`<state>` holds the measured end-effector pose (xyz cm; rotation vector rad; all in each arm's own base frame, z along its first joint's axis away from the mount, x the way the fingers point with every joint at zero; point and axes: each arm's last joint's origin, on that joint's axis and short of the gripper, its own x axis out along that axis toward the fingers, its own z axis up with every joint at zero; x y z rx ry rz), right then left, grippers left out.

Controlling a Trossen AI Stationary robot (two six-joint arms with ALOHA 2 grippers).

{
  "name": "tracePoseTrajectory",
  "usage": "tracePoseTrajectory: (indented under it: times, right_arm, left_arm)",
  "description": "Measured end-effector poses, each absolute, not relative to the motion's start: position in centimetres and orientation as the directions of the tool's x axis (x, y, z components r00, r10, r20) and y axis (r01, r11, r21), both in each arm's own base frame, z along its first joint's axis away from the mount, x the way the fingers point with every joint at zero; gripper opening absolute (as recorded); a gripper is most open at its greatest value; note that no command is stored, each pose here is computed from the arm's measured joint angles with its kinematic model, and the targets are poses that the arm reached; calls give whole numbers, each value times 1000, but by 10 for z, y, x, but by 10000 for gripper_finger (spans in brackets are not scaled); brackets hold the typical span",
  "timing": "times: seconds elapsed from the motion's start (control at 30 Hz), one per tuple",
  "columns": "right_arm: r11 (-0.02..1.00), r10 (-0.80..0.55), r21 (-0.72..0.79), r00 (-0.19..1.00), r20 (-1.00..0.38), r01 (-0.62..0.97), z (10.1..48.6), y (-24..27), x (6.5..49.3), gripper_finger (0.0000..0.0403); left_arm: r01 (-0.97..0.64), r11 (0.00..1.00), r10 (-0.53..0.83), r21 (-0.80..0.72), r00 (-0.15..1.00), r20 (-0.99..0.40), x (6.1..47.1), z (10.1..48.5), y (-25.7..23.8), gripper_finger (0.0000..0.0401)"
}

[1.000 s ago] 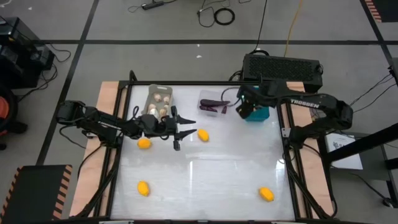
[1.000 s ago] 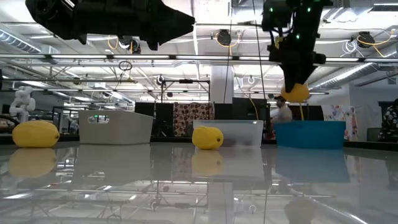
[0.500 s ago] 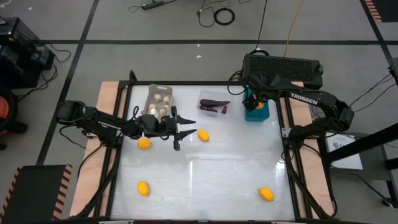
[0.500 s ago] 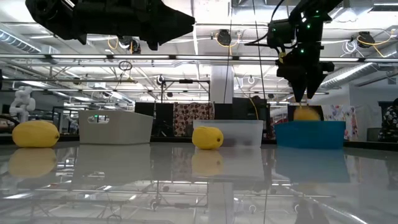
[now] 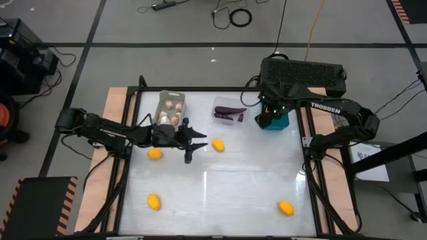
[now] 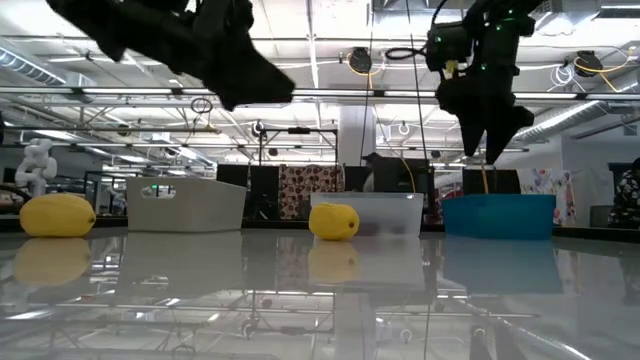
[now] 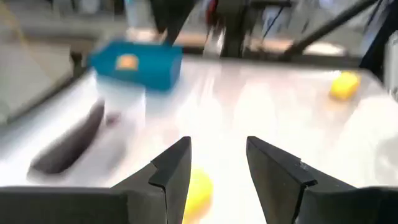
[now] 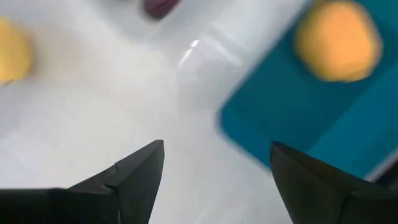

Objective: Sort produce into baskets
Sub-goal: Put the lemon into the blue bin

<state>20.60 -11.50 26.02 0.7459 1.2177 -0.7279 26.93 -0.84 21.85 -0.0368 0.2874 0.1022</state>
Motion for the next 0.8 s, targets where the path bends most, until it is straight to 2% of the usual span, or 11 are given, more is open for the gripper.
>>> tracePoseTrajectory:
  times: [0.17,0.33,0.57,0.8]
  right_arm:
    - [629,-62,159,253,-965,761,262,-84,225,283]
    - [701,-29,220,336,-941,678,264,-42,244,283]
    - [727,72,218,243,-967,651,261,34,237,283]
    - [692,158,259,209,-965,673,262,102,217,283]
  left_arm:
    - [-258,959,183,-117,878,-442,255,242,-5,164]
    - [-416,897,305,-150,827,-472,239,257,-7,164]
    - [-485,874,401,-37,761,-509,230,253,-15,164]
    - [-492,870,411,-37,765,-497,231,253,-16,164]
